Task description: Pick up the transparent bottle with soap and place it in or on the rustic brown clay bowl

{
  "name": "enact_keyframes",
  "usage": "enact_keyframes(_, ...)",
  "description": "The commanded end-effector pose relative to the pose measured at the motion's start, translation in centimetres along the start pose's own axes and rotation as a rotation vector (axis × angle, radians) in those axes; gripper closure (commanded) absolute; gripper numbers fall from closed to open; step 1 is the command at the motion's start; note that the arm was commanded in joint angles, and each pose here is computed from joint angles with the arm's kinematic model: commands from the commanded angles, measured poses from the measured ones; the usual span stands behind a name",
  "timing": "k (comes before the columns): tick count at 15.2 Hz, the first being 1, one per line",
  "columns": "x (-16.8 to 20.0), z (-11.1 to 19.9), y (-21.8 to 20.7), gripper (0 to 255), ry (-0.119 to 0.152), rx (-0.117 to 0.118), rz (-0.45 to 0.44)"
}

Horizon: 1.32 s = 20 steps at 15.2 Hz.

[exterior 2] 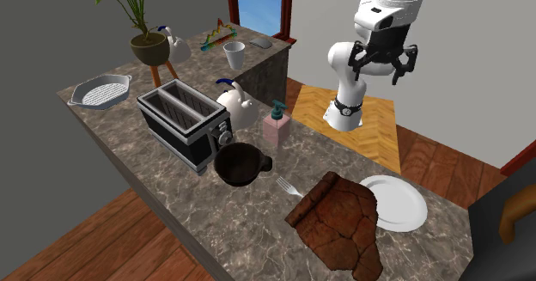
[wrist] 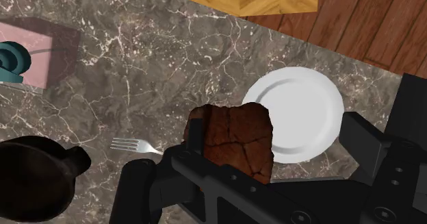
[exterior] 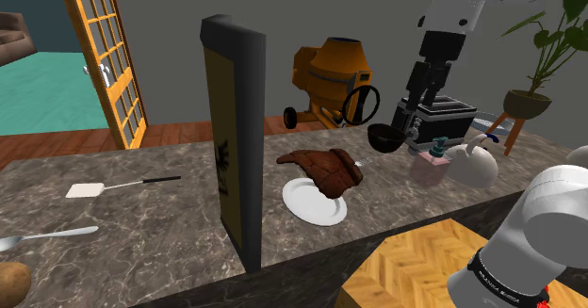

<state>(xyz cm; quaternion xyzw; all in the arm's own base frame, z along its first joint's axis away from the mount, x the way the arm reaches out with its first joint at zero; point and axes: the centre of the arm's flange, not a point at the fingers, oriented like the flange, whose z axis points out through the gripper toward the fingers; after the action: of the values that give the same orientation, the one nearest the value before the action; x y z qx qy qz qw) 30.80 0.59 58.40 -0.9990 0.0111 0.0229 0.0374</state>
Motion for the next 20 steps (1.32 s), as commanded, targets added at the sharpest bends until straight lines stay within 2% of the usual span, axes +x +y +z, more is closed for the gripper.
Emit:
enact_keyframes(1, 0.0, 0.0, 0.0, 0, 0.000, 0.000, 0.000)
enact_keyframes(20, 0.9, 10.0, 23.3, 0, -0.044, 0.017, 0.129)
